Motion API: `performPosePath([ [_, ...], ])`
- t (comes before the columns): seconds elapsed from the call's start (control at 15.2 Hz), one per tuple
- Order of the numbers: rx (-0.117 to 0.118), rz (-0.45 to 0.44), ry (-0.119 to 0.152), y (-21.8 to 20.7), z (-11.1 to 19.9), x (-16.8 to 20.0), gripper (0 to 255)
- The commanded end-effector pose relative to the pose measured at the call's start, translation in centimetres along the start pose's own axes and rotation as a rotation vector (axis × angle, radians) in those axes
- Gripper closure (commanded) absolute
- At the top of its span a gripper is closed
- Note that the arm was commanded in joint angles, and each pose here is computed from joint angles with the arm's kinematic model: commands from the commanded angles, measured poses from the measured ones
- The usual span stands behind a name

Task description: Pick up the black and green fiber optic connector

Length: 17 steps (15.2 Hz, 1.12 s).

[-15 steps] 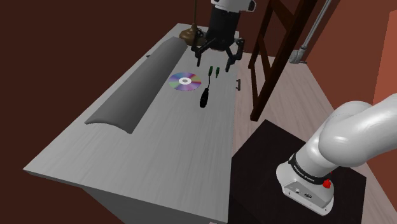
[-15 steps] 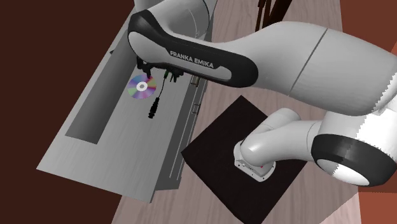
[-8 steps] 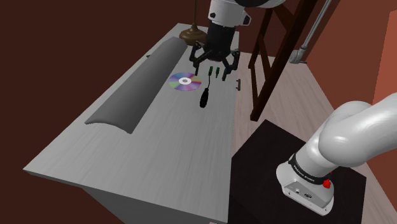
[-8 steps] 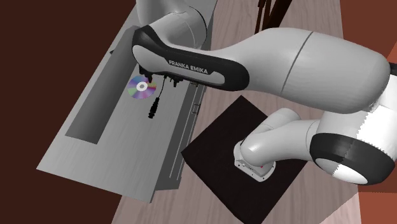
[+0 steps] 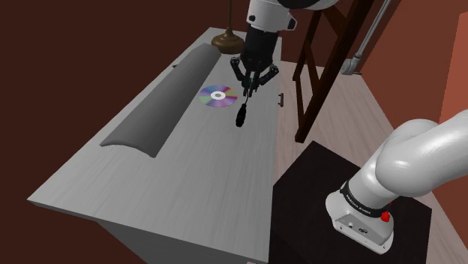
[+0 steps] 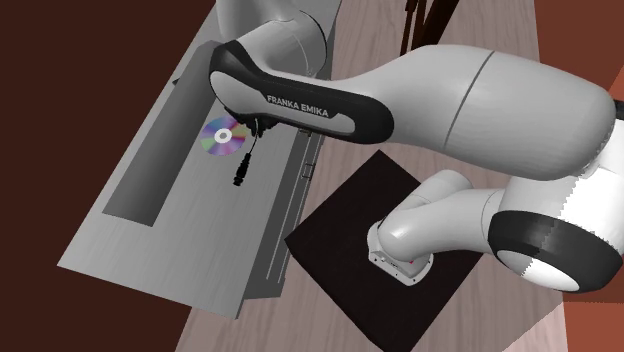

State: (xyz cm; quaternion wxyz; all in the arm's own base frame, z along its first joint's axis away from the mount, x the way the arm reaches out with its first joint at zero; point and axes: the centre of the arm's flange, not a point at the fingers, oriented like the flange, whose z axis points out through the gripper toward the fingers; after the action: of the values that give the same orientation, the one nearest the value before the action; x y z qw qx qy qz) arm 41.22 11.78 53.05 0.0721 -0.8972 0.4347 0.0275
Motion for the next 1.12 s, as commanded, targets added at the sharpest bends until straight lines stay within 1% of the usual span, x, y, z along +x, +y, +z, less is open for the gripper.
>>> performPosePath([
  [0.0,-0.001,-0.002,-0.003,-0.2,0.4,0.0,255],
  [0.13,-0.001,-0.002,-0.003,-0.2,0.3,-0.1,255],
  [1.06,-0.001,-0.002,-0.003,-1.0,-7.0,-0.9,255],
])
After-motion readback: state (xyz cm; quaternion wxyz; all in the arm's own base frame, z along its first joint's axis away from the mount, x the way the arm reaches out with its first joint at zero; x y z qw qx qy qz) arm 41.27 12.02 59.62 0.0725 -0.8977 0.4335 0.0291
